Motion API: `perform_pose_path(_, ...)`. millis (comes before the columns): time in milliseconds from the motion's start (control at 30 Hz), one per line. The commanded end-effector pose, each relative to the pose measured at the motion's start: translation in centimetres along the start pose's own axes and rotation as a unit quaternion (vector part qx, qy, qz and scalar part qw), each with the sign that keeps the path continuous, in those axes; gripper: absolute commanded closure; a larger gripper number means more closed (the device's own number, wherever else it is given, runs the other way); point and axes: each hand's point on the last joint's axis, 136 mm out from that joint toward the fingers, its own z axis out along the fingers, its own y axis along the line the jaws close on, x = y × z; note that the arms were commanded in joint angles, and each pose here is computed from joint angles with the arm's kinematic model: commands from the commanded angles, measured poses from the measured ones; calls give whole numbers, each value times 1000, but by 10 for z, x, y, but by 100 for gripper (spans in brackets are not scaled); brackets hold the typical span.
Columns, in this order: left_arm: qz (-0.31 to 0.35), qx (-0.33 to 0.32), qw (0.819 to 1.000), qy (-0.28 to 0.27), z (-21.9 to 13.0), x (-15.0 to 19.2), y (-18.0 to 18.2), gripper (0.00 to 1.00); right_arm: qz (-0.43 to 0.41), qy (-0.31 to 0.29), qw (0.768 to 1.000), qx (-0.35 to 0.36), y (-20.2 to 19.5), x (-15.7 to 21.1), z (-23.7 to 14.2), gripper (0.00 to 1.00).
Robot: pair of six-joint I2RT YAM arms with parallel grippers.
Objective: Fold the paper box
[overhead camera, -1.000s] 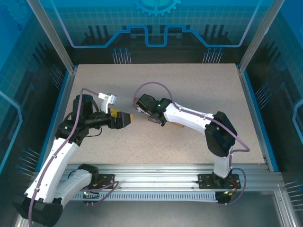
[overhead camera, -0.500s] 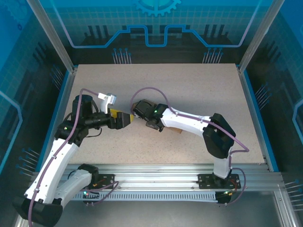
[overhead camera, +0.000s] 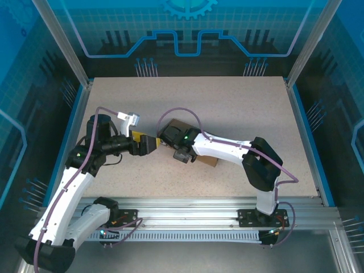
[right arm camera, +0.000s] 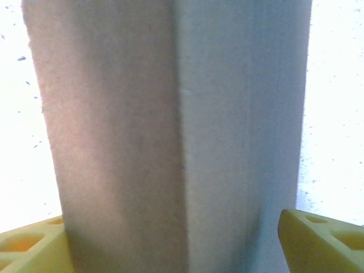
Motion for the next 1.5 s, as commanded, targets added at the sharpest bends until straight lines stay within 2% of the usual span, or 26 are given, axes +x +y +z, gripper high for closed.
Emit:
perform_pose_path(0,4,-1,1000,-1,-3,4,2,1,24,-14,999,-38,17,-2,-9,15)
perform_pose_path(300,1,-1,1000,-11,-4,0,0,1,69,-41,992,-98,30,-6,-18,14)
perform_pose_path(433,-12,-28,999,-28,-4,-7,10,1,111,-82,983,-121,24,-11,-32,14)
perform_pose_path(500,-27,-58,997,-40,-4,-10,22,1,136,-106,976,-130,17,-12,-42,11)
perform_pose_path(600,-44,-114,991,-50,-1,-11,47,1,175,-144,965,-132,2,-8,-55,0)
perform_pose_path(667,-52,-156,985,-60,-1,-10,66,1,204,-174,953,-139,-8,-4,-65,0)
perform_pose_path(767,-55,-235,966,-97,-13,-11,97,1,247,-209,933,-157,-20,8,-73,0)
perform_pose_path(1000,-25,-317,942,-108,-17,-3,136,1,319,-253,903,-134,-35,54,-52,0)
perform_pose_path(1133,-2,-371,917,-144,-20,-3,167,1,349,-235,901,-106,-46,75,-35,0)
perform_pose_path(1233,38,-381,908,-168,-16,-8,181,1,365,-219,900,-97,-51,82,-28,0)
perform_pose_path(1467,86,-433,883,-159,-4,-7,222,1,383,-210,896,-77,-54,93,-15,0)
